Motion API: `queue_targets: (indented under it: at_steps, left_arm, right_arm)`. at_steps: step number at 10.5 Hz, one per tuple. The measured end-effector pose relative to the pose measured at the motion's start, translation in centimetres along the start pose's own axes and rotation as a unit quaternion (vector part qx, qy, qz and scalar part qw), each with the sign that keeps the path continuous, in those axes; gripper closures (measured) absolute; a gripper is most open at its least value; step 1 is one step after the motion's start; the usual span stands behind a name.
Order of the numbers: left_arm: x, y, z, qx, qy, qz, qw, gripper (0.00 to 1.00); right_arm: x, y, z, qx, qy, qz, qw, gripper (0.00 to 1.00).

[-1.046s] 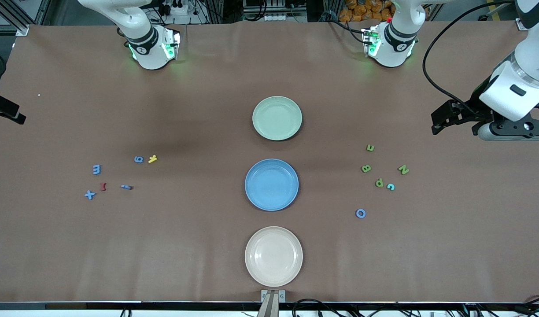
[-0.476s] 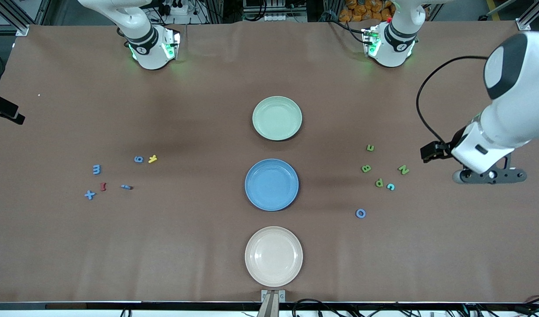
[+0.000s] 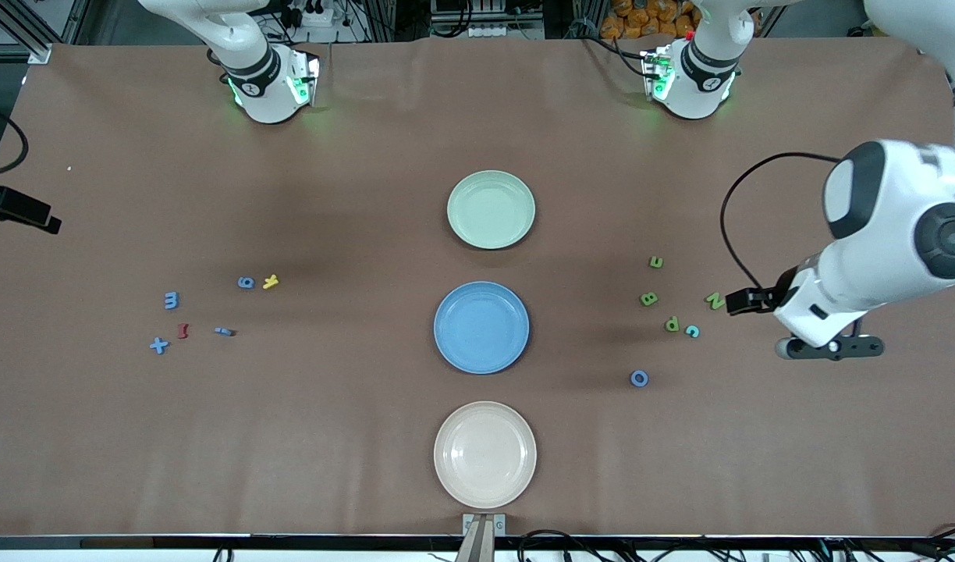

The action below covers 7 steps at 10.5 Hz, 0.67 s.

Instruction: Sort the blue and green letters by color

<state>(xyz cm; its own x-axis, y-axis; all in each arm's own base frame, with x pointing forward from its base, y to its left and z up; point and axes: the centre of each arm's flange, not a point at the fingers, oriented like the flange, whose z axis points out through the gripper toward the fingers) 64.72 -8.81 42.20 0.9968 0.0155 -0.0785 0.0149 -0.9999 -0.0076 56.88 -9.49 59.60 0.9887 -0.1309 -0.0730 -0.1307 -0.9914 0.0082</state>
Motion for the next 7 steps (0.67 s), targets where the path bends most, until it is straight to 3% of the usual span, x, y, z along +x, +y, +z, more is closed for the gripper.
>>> queue_targets:
  at_steps: [4,7]
  left_arm:
    - [-2.1,3.0,9.0,-0.016,0.03,-0.016,0.999,0.0]
    - [-6.3,6.9,16.5,-0.03,0.05,-0.031,0.998,0.0]
  right_arm:
    - [3.1,2.9,5.8,-0.005,-0.018,0.024,1.0,0.0]
    - [6.7,2.0,12.4,0.015,-0.023,0.041,0.999,0.0]
